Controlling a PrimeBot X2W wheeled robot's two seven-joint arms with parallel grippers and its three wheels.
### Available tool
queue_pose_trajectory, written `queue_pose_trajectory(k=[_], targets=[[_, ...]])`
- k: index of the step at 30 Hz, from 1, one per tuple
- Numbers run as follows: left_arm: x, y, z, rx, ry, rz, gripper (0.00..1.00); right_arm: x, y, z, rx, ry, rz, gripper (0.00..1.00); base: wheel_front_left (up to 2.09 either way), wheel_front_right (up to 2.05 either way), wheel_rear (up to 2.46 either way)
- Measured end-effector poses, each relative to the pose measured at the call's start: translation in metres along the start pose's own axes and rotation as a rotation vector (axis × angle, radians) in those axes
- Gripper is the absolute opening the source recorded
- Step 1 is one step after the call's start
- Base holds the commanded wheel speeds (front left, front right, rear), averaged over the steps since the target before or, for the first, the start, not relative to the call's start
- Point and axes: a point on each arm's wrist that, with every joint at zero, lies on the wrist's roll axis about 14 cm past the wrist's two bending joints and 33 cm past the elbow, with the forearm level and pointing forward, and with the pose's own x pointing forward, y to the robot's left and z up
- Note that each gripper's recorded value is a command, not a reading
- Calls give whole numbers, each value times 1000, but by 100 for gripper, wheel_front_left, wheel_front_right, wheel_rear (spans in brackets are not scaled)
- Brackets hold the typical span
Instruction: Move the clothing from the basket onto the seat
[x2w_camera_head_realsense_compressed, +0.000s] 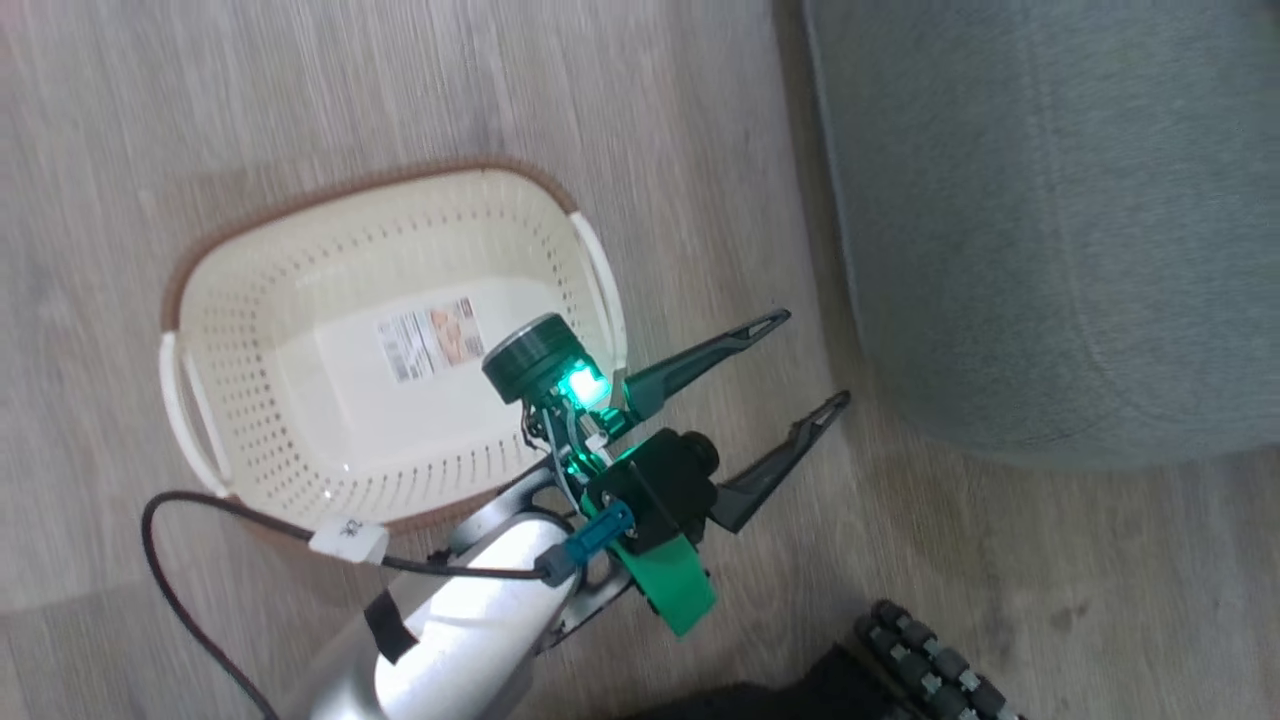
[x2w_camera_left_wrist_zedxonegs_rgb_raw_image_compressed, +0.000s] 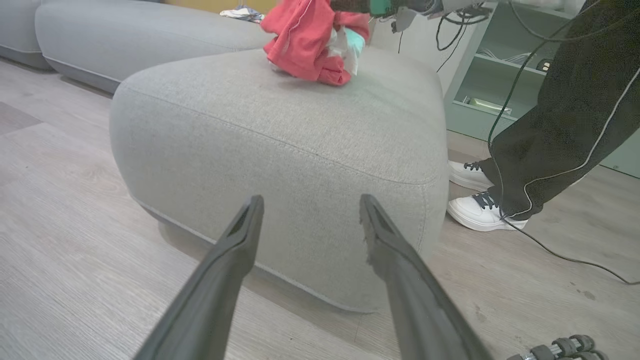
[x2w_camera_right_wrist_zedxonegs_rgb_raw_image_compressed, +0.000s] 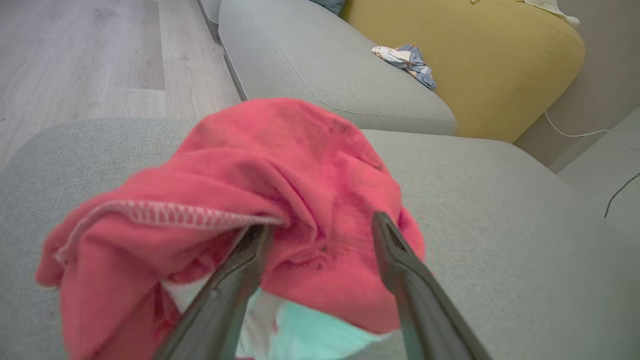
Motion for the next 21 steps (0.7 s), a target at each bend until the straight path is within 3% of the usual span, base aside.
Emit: queue_pose_trajectory(k=[6,21], targets=[[1,-14,27,23,-35,1,100,-24,-18,20,8,-42,-5,100,0,0,0],[-24,-35,103,134,-144,110,100,-106,-57,121,125,-377,20,100,0,0,0]])
